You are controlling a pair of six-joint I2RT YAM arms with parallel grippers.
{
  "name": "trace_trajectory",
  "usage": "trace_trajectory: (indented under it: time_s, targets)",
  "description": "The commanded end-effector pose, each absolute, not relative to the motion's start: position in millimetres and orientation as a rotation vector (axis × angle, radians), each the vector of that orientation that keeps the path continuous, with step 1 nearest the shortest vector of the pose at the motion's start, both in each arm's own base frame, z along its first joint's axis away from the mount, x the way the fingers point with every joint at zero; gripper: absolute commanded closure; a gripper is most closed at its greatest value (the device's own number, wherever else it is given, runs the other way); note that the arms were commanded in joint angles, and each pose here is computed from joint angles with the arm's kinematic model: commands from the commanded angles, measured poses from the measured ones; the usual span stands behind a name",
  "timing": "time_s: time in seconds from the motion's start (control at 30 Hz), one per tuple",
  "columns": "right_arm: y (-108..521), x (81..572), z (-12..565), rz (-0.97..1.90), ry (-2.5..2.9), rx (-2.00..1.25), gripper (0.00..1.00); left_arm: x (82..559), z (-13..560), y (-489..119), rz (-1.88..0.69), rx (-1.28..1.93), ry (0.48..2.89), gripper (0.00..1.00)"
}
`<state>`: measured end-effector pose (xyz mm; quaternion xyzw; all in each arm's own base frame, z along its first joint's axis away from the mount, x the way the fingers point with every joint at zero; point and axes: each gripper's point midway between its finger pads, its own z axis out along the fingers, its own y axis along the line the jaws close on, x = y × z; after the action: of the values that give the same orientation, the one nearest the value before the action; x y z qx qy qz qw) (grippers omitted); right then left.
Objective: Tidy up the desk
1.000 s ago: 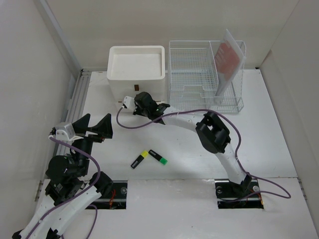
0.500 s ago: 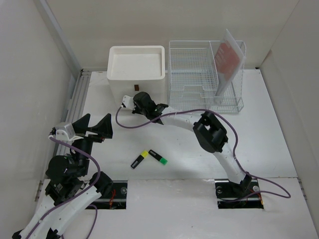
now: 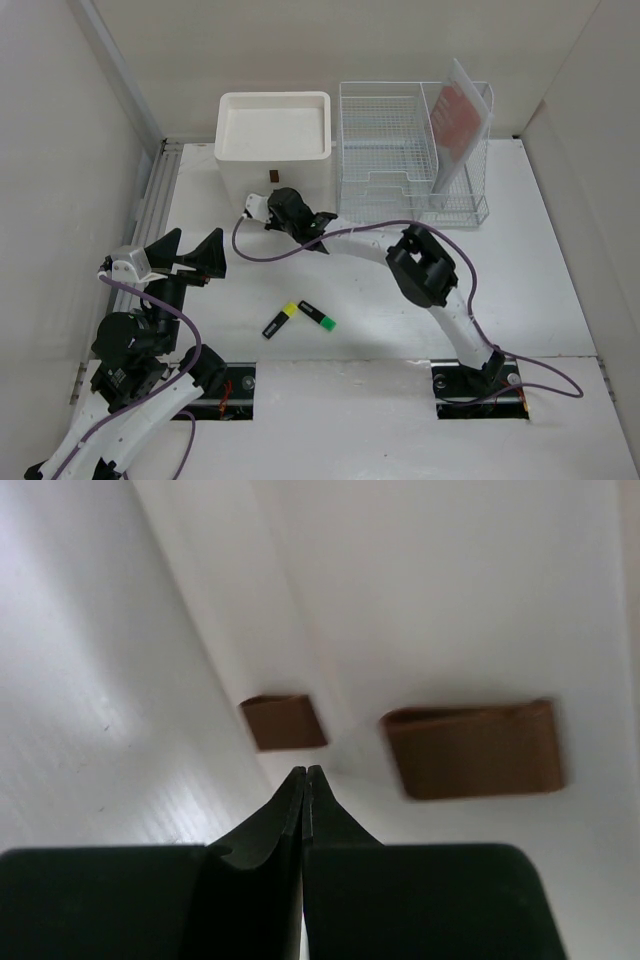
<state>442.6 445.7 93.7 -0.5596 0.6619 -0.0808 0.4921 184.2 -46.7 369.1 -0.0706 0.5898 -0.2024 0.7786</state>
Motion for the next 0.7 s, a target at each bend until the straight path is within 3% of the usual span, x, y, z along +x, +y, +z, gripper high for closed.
trace_trajectory:
  time_s: [0.0,0.2,0.27,0.33,0.43,0.67]
  targets:
    - [452,429,122,-0.129,1.547,-1.321,1.0,183,379,-45,-0.447,-0.164,1.233,0.02]
    - [454,364,154,0.105,1.542,-1.432,0.99,184,375,-46,-0.443,-0.16,1.241,0.02]
    - [440,350,169,0.129,1.568,-1.44,0.78,184,377,-47,-0.453,-0.155,1.232,0.04]
    - [435,335,178,0.189,1.567,-1.467,0.48,185,378,-49,-0.453,-0.154,1.234,0.05]
    - [430,292,202,0.417,1.542,-1.554,0.28,192,370,-55,-0.437,-0.14,1.266,0.05]
    - [398,203,137,0.808,1.82,-1.648,0.31,194,368,-57,-0.432,-0.136,1.275,0.06]
